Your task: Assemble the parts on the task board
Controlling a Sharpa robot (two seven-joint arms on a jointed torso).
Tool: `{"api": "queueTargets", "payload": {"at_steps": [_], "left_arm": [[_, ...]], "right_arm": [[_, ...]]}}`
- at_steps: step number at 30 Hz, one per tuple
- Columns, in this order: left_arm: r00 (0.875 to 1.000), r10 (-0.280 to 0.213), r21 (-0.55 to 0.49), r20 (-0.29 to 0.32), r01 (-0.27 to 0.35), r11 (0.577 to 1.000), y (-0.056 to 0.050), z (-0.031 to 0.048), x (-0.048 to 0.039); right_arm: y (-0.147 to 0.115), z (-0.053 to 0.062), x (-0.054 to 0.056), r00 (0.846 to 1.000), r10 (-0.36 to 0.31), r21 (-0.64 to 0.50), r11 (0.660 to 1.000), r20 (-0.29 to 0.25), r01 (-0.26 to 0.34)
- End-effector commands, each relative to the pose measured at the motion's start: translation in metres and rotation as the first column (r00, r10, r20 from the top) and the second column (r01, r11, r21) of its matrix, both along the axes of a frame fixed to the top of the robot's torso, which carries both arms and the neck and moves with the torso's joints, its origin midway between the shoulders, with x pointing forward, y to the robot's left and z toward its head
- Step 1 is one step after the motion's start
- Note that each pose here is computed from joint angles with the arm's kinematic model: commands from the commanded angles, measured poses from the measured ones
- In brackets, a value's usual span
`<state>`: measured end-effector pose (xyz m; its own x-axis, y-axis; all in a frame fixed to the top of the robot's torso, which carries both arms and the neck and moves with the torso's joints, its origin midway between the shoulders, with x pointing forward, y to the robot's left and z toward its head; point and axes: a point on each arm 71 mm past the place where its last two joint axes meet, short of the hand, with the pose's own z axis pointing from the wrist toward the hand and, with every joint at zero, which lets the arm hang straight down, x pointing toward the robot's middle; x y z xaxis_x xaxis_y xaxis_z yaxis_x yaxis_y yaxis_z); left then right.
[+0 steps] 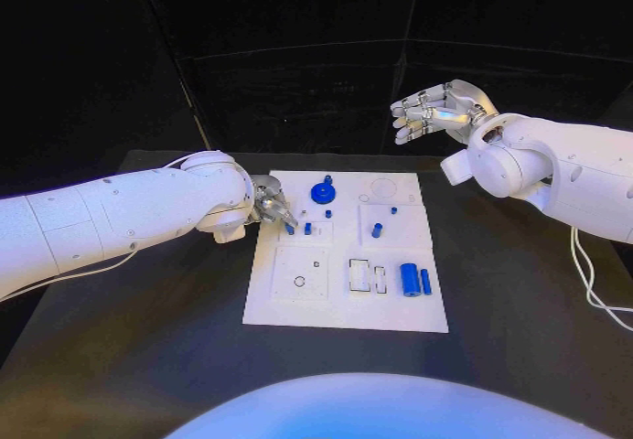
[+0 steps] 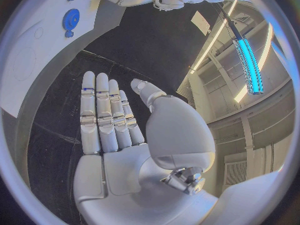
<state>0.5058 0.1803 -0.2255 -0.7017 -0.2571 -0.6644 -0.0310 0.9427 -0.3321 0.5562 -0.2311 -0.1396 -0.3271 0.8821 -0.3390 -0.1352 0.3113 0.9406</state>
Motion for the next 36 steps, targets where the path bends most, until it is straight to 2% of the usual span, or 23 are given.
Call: {"api": "queueTargets", "payload": {"at_steps": [1,19,36], "left_arm": [[1.000,-0.019,0.023,-0.017,0.020,1.000,-0.0004,-0.0009,-0.0012],[1.000,-0.017,0.033,-0.024,0.018,0.999,-0.0007,-0.0020,0.0005],[0.999,-0.030,0.072,-0.028,0.032,0.997,-0.0020,-0.0073,0.0006]], "right_arm": [[0.0013,0.0016,0.0001,1.000,0.013,0.003,1.000,0.006,-0.013],[0.0015,0.0016,0.0001,1.000,0.014,0.004,1.000,0.007,-0.014],[0.0014,0.0017,-0.0001,1.000,0.015,0.004,1.000,0.007,-0.015]]}}
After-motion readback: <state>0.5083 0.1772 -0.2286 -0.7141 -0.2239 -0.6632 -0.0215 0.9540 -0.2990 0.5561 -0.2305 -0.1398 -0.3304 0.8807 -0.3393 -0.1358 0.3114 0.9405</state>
